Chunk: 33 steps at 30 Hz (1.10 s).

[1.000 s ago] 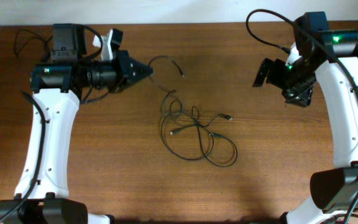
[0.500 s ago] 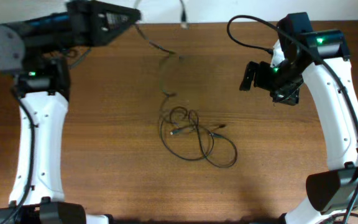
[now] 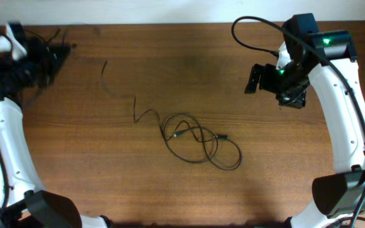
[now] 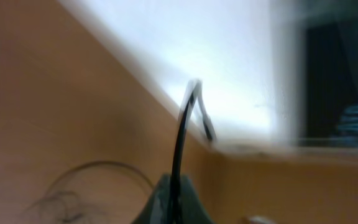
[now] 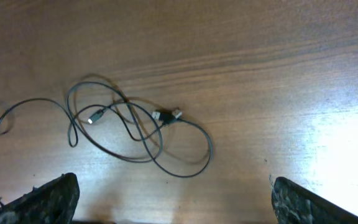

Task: Untangle cables
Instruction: 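Pull the cable leftward with the left gripper, stretching it out, then lower the left gripper onto the stretched cable near center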

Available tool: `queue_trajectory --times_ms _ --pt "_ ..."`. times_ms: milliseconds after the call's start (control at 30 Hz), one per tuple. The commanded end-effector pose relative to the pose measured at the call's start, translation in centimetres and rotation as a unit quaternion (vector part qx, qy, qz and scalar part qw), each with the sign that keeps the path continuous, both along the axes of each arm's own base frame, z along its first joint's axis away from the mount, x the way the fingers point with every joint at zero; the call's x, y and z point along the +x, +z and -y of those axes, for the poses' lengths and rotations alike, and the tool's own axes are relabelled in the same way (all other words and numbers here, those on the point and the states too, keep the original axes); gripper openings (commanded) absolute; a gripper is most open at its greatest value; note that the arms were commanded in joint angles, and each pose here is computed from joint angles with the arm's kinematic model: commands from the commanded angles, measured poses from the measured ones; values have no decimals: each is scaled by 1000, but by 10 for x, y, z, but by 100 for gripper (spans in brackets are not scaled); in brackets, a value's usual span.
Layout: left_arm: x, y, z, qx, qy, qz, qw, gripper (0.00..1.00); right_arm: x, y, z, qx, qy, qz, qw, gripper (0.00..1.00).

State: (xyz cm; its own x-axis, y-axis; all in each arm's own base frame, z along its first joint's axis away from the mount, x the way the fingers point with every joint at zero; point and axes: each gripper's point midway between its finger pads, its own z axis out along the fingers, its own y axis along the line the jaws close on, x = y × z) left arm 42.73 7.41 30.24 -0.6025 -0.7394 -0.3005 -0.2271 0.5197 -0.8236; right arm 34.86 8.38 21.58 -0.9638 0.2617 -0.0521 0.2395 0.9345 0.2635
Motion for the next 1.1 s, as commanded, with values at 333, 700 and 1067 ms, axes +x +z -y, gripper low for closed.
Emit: queue_trajectory --times_ms 333,700,1067 --pt "-60 -84 -25 180 38 -219 958 99 -3 -38 -2 -1 4 -26 1000 98" --pt "-71 -159 133 342 -279 -243 864 99 -8 -44 -9 22 8 -40 999 98" --pt "-77 -272 164 385 -412 -324 760 63 -10 -44 -9 21 8 -44 999 98"
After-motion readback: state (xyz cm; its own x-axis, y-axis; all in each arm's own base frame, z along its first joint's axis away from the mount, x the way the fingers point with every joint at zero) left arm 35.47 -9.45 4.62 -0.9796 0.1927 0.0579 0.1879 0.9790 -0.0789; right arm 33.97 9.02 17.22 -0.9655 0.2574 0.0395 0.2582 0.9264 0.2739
